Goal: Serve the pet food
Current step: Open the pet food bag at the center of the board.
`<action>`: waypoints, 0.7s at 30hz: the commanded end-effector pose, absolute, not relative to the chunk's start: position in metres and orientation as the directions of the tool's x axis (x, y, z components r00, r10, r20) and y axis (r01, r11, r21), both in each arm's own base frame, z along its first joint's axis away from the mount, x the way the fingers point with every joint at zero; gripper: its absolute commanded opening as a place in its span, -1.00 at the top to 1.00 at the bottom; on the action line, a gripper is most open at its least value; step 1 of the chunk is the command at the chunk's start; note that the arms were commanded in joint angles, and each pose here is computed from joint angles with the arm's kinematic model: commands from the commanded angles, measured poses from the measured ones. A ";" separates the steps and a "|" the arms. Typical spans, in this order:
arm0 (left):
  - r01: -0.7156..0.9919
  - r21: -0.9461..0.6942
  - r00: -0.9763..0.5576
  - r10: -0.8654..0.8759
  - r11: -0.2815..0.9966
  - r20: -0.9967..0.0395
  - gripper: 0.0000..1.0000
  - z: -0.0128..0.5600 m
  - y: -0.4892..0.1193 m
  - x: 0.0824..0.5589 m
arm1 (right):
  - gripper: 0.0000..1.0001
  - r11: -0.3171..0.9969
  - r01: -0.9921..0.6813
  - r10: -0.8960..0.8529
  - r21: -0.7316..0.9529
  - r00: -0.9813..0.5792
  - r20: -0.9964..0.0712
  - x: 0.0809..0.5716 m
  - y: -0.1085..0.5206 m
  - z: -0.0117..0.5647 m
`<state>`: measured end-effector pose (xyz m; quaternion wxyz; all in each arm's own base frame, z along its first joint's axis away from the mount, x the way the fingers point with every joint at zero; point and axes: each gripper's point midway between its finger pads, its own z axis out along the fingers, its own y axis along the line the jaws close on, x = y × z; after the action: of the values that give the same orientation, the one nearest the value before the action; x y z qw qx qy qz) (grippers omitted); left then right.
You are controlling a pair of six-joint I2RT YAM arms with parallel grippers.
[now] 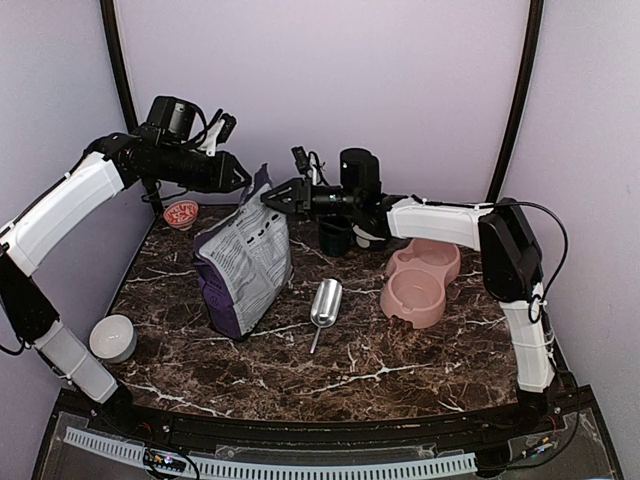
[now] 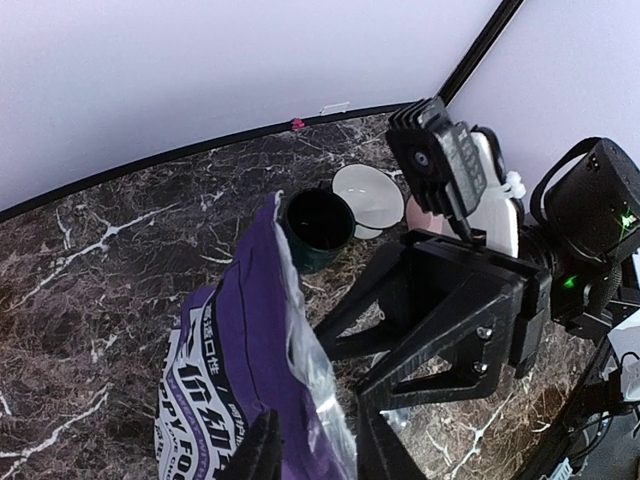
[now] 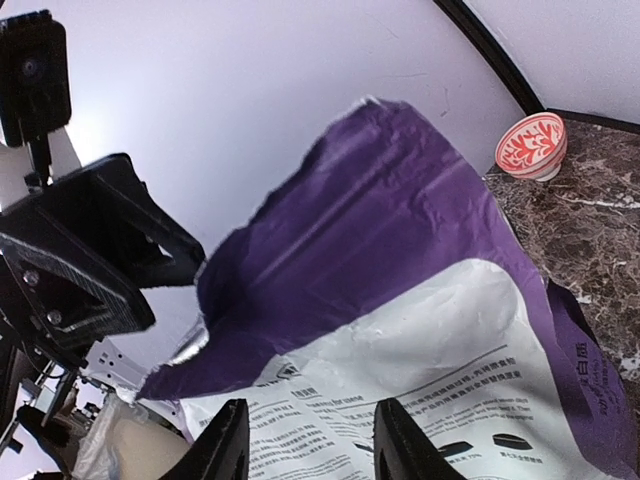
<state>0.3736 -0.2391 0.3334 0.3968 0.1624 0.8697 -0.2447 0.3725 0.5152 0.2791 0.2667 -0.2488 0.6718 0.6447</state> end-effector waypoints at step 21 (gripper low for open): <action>0.509 -0.309 -0.655 0.129 0.803 -0.745 0.46 0.306 -0.232 0.336 | 0.26 -0.099 -0.738 0.055 0.668 -0.674 -0.736 0.352 0.545 0.352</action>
<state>0.3471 -0.2331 0.3090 0.3798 0.1807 0.8727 -0.2481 0.3552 0.5362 0.3596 0.2958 -0.2800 0.6037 0.6853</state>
